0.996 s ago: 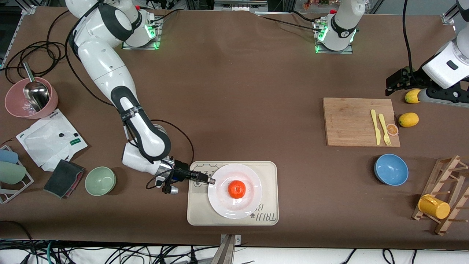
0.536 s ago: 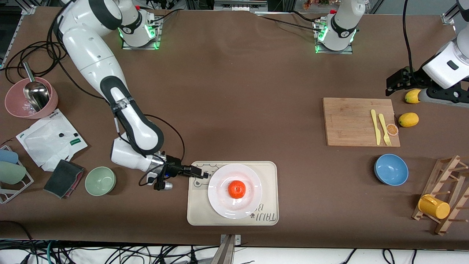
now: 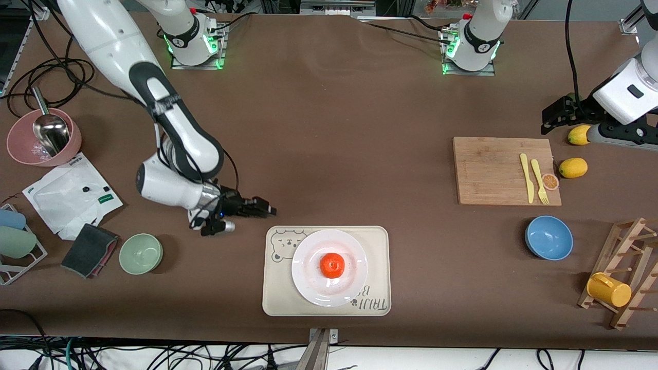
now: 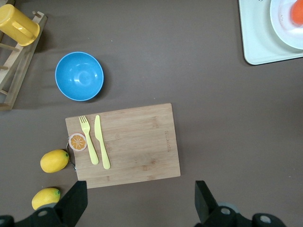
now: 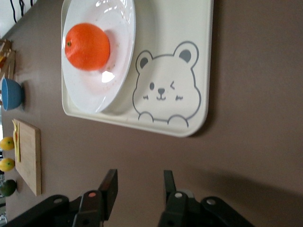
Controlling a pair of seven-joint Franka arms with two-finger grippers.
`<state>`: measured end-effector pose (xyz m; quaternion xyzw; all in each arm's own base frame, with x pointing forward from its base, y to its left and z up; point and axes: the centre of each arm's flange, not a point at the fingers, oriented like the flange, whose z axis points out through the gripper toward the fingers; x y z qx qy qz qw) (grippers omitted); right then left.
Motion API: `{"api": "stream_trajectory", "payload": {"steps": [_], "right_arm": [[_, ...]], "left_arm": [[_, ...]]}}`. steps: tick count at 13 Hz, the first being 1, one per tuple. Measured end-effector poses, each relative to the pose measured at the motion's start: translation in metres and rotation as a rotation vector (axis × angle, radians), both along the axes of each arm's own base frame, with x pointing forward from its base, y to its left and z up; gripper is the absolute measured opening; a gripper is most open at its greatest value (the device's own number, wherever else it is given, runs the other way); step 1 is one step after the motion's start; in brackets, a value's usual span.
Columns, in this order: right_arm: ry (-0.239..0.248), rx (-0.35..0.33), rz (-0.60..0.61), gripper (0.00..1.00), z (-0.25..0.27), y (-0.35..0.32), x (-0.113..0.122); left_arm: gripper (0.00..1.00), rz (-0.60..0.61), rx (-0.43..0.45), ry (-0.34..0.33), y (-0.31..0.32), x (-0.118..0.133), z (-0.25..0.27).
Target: Place orange and plate with both arms
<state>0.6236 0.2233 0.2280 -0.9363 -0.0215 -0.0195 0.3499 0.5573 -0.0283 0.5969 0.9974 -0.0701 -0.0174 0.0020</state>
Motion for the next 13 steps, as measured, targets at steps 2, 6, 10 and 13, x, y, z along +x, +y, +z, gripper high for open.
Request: {"api": "stream_trajectory", "payload": {"steps": [2, 6, 10, 13], "right_arm": [[0.025, -0.054, 0.049, 0.5, 0.034, -0.026, -0.023], [0.082, -0.311, 0.146, 0.52, 0.119, -0.073, -0.045], [0.047, -0.585, 0.231, 0.53, 0.222, -0.095, -0.053], [0.054, -0.667, 0.244, 0.6, 0.306, -0.106, -0.052]], "left_arm": [[1.0, 0.0, 0.0, 0.0, 0.0, 0.0, 0.0], [1.0, 0.0, 0.0, 0.0, 0.0, 0.0, 0.0], [1.0, 0.0, 0.0, 0.0, 0.0, 0.0, 0.0], [1.0, 0.0, 0.0, 0.0, 0.0, 0.0, 0.0]]}}
